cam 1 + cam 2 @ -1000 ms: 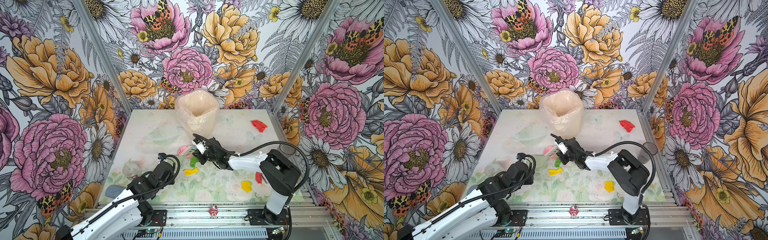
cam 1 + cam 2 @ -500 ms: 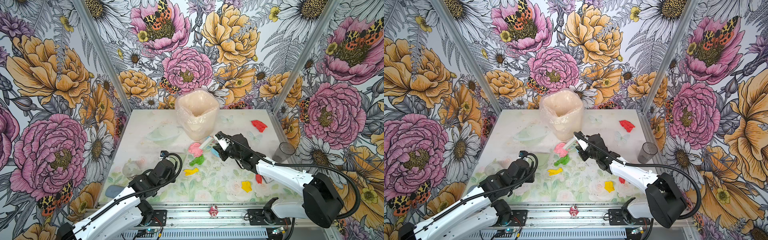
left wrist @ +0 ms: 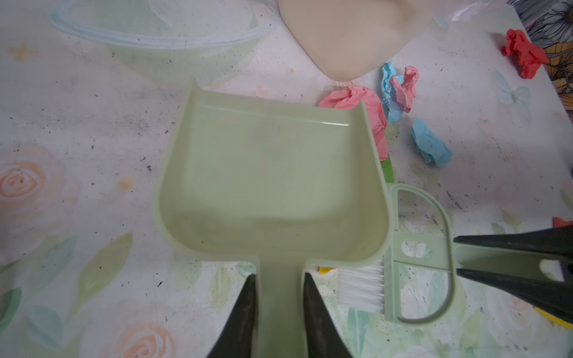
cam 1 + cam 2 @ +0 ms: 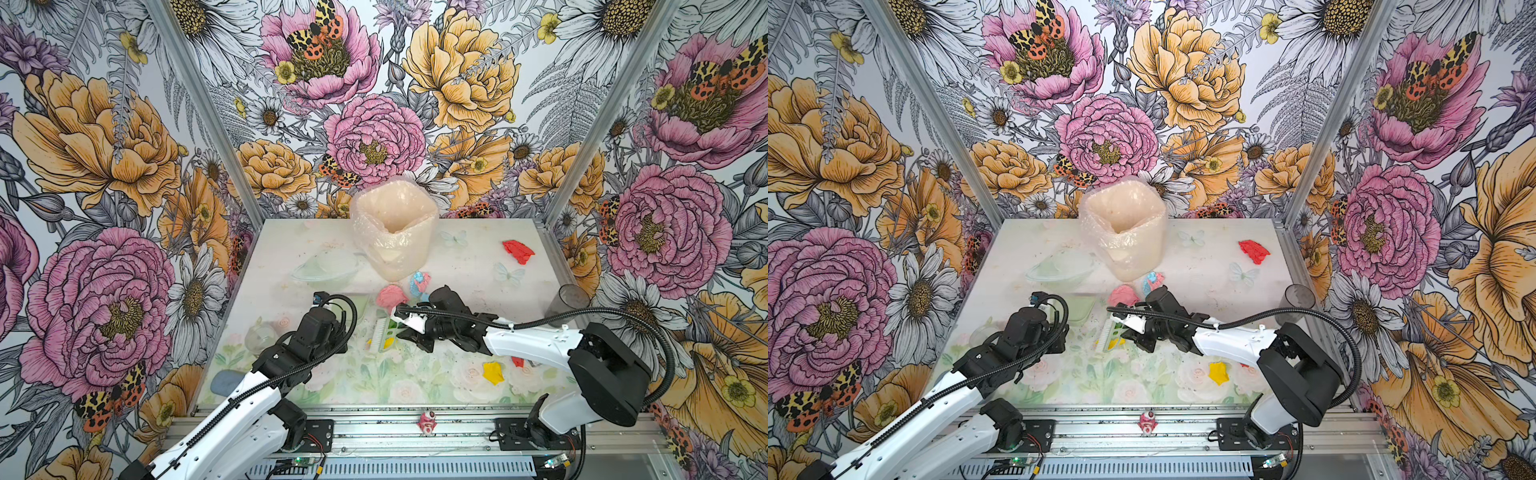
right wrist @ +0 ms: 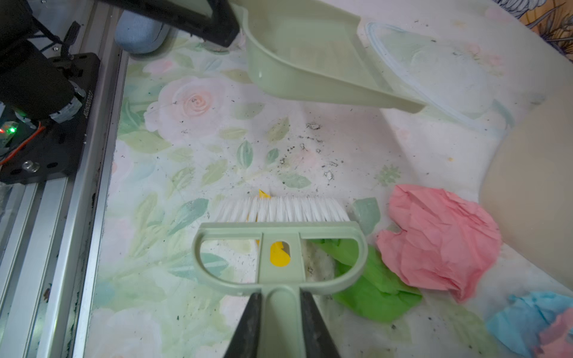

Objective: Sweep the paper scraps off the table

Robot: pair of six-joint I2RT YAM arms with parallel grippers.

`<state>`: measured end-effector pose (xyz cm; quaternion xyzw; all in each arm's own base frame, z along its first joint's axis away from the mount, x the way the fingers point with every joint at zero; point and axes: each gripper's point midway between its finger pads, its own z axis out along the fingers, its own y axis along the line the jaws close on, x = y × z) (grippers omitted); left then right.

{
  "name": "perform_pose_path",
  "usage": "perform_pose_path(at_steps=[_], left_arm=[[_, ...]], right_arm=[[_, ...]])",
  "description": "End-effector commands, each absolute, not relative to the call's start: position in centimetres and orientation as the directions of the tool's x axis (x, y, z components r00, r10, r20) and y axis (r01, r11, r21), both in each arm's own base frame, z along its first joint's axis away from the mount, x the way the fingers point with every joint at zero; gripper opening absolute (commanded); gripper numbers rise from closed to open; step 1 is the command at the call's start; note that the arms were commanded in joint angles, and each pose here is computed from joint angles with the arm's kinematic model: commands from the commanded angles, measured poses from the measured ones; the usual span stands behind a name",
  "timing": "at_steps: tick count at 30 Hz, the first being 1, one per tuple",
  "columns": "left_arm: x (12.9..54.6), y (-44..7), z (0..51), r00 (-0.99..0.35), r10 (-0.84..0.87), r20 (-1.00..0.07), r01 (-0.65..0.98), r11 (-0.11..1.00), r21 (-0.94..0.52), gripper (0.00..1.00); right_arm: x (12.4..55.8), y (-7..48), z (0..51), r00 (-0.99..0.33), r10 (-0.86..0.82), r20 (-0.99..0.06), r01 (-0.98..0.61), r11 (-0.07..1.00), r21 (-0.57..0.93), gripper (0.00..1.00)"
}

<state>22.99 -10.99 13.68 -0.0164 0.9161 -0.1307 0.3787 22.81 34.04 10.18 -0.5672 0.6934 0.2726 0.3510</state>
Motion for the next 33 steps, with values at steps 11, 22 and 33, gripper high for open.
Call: perform_pose_path(at_steps=[11, 22, 33], left_arm=[[23.7, -12.0, 15.1, -0.689, -0.119, -0.715, 0.12, 0.954, -0.275, 0.0], [24.1, -12.2, 15.2, -0.687, -0.1, -0.72, 0.139, 0.954, -0.265, 0.0], [24.1, -12.1, 15.8, -0.669, -0.115, -0.734, 0.141, 0.95, -0.277, 0.0]], right_arm=[[23.9, 29.7, 10.4, -0.182, -0.609, -0.772, -0.923, 0.376, -0.079, 0.0], [26.0, 26.7, 13.4, -0.255, -0.503, -0.826, -0.873, 0.488, -0.028, 0.0], [24.9, 32.2, 13.8, -0.041, -0.578, -0.815, -0.977, 0.194, -0.088, 0.0]])
